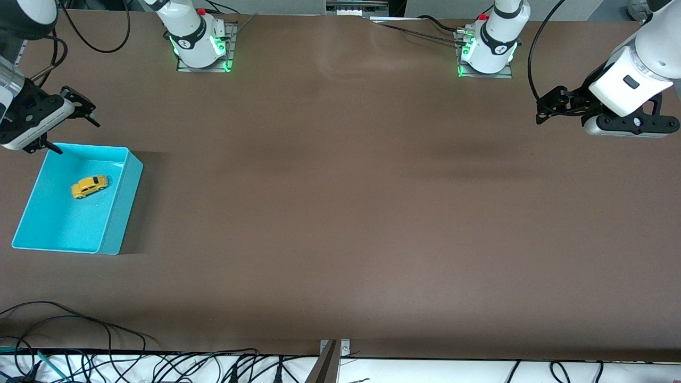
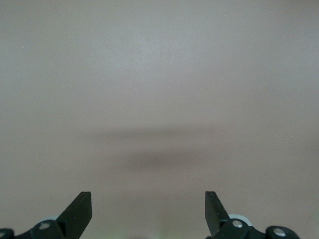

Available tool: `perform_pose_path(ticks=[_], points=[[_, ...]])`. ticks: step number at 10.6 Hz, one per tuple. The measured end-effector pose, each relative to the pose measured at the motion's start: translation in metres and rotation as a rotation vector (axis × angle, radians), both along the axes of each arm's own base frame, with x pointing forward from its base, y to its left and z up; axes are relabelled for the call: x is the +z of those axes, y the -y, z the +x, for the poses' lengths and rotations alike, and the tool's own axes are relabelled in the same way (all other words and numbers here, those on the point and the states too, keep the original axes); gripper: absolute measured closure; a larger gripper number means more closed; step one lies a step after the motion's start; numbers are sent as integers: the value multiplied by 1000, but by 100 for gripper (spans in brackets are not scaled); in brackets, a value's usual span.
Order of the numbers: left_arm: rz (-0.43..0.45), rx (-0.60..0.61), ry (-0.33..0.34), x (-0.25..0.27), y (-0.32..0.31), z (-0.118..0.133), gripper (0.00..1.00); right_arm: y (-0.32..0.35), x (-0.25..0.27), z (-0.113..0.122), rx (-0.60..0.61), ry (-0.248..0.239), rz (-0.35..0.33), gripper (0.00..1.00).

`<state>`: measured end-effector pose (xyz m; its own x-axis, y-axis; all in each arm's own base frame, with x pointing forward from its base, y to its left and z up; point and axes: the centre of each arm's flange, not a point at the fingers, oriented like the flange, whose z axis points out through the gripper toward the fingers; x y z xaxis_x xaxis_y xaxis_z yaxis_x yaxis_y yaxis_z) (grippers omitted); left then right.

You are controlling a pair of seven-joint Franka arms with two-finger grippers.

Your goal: Wind up and store yellow beetle car

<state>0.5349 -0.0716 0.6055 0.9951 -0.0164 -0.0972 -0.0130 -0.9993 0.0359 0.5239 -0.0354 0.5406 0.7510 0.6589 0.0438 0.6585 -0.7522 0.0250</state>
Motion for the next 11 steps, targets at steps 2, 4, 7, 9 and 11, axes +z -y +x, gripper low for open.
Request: perform_pose_path(ticks=[2,4,7,9,11], points=[[0,0,0,0,0,0,0,-18,5,-2,-161,6,12,0],[0,0,0,0,0,0,0,-35,8,-1,-296,8,24,0],[0,0,0,0,0,0,0,-56,15,-5,-442,14,35,0],[0,0,-2,0,0,0,0,-65,23,-12,-485,6,35,0],[0,0,-4,0,0,0,0,-68,35,-22,-507,-4,31,0]])
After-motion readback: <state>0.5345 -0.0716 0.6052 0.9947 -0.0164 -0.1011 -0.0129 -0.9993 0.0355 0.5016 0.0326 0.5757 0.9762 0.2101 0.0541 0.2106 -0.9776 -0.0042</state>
